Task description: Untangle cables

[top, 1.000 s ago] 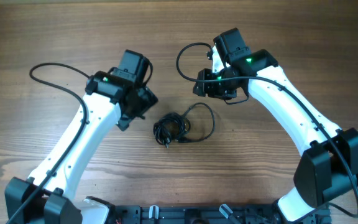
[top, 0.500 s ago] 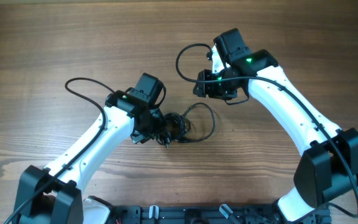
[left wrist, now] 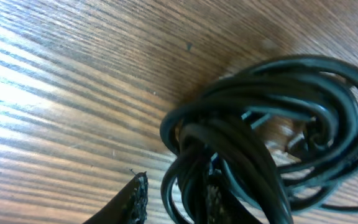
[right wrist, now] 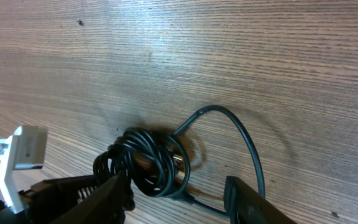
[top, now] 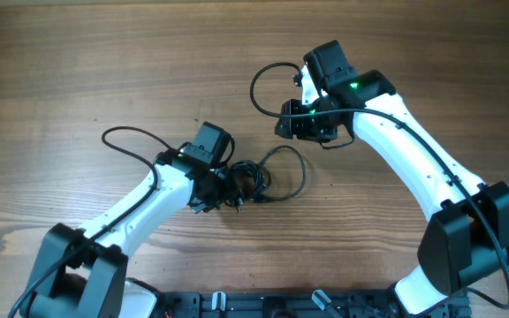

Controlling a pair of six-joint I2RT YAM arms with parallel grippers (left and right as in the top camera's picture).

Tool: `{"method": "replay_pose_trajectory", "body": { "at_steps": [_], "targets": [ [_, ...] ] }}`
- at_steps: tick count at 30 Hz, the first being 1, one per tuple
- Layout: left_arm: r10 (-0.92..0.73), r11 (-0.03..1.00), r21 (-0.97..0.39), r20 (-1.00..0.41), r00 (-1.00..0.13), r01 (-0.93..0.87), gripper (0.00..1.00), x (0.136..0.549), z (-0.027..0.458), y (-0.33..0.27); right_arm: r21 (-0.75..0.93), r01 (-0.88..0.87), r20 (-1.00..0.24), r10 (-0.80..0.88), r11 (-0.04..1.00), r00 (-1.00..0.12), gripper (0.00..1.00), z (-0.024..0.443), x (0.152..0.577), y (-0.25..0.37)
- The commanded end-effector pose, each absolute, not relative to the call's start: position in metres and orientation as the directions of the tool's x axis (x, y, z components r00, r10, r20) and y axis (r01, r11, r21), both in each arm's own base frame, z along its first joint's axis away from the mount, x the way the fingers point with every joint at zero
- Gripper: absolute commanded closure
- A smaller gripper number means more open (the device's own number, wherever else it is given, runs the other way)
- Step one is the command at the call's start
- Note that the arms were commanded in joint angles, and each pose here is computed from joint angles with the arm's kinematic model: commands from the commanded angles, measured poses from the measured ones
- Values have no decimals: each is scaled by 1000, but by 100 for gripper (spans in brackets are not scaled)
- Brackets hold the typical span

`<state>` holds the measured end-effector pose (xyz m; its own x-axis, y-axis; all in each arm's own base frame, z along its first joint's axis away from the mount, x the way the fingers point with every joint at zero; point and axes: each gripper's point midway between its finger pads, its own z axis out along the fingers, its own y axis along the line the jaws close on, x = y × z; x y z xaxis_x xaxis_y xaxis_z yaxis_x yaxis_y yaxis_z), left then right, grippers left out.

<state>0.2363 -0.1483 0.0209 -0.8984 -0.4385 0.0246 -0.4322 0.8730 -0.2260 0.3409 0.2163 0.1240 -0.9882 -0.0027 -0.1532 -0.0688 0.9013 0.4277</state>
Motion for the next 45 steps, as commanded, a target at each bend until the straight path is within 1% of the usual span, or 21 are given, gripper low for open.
{"method": "replay_pose_trajectory", "body": {
  "at_steps": [1,5,7,10,13,14,17,18,19,20,21,22,25,27,29,31,34,37,40,42,45],
  "targets": [
    [-439,874,-207,48,-897,-439,73,237,1,-151,430,-102,-197,-17,897,-980,46,137,343,216],
    [-450,868,-213,47,-892,-449,74,246,-13,-156,430,-103,-197,-18,897,-980,46,137,343,216],
    [-453,867,-211,45,-890,-452,77,246,-13,-155,431,-102,-198,-17,897,-980,46,138,343,216],
    [-462,863,-210,41,-886,-459,96,247,-14,-154,434,-105,-199,-18,895,-980,46,138,343,217],
    [-474,853,-224,48,-879,-472,96,250,-11,-156,447,-107,-192,-22,888,-981,46,139,342,219],
    [-475,838,-261,80,-876,-478,96,251,-6,-162,449,-108,-191,-23,887,-981,46,139,341,219],
    [-448,717,-465,265,-854,-520,96,265,29,-190,460,-121,-191,-35,880,-981,46,140,340,222],
    [-422,641,-538,350,-837,-548,96,269,47,-198,481,-154,-195,-66,863,-979,46,142,338,226],
    [-416,581,-568,409,-813,-583,96,273,58,-200,498,-173,-196,-84,850,-977,46,144,336,229],
    [-403,479,-590,511,-759,-651,96,277,74,-200,521,-201,-199,-111,829,-974,46,146,332,234],
    [-395,389,-583,593,-701,-713,96,280,86,-196,547,-230,-202,-139,805,-969,46,149,329,239],
    [-380,331,-578,642,-666,-746,96,283,95,-192,568,-242,-200,-153,786,-968,46,152,326,243],
    [-309,202,-522,769,-560,-829,96,285,118,-189,645,-291,-213,-200,706,-957,46,166,317,256],
    [-251,146,-465,836,-487,-873,96,283,132,-190,686,-308,-227,-208,659,-951,46,176,315,264],
    [-213,120,-413,877,-430,-903,96,281,140,-192,721,-330,-251,-214,609,-944,46,185,315,272],
    [-209,117,-406,882,-422,-907,96,281,141,-192,722,-318,-252,-194,614,-948,47,186,319,273],
    [-201,112,-405,885,-420,-908,96,282,142,-192,678,-238,-206,-131,695,-970,49,173,324,267],
    [-169,98,-474,858,-484,-875,96,292,151,-194,632,-186,-151,-116,753,-982,52,156,312,267],
    [-165,95,-529,827,-538,-843,96,299,154,-195,610,-166,-121,-116,775,-986,52,151,306,263],
    [-163,92,-555,811,-562,-827,96,302,156,-195,574,-142,-75,-121,806,-990,51,143,296,255],
    [-152,82,-587,791,-592,-805,96,308,161,-196,508,-132,-72,-111,851,-991,51,135,295,246]
  ]
}}
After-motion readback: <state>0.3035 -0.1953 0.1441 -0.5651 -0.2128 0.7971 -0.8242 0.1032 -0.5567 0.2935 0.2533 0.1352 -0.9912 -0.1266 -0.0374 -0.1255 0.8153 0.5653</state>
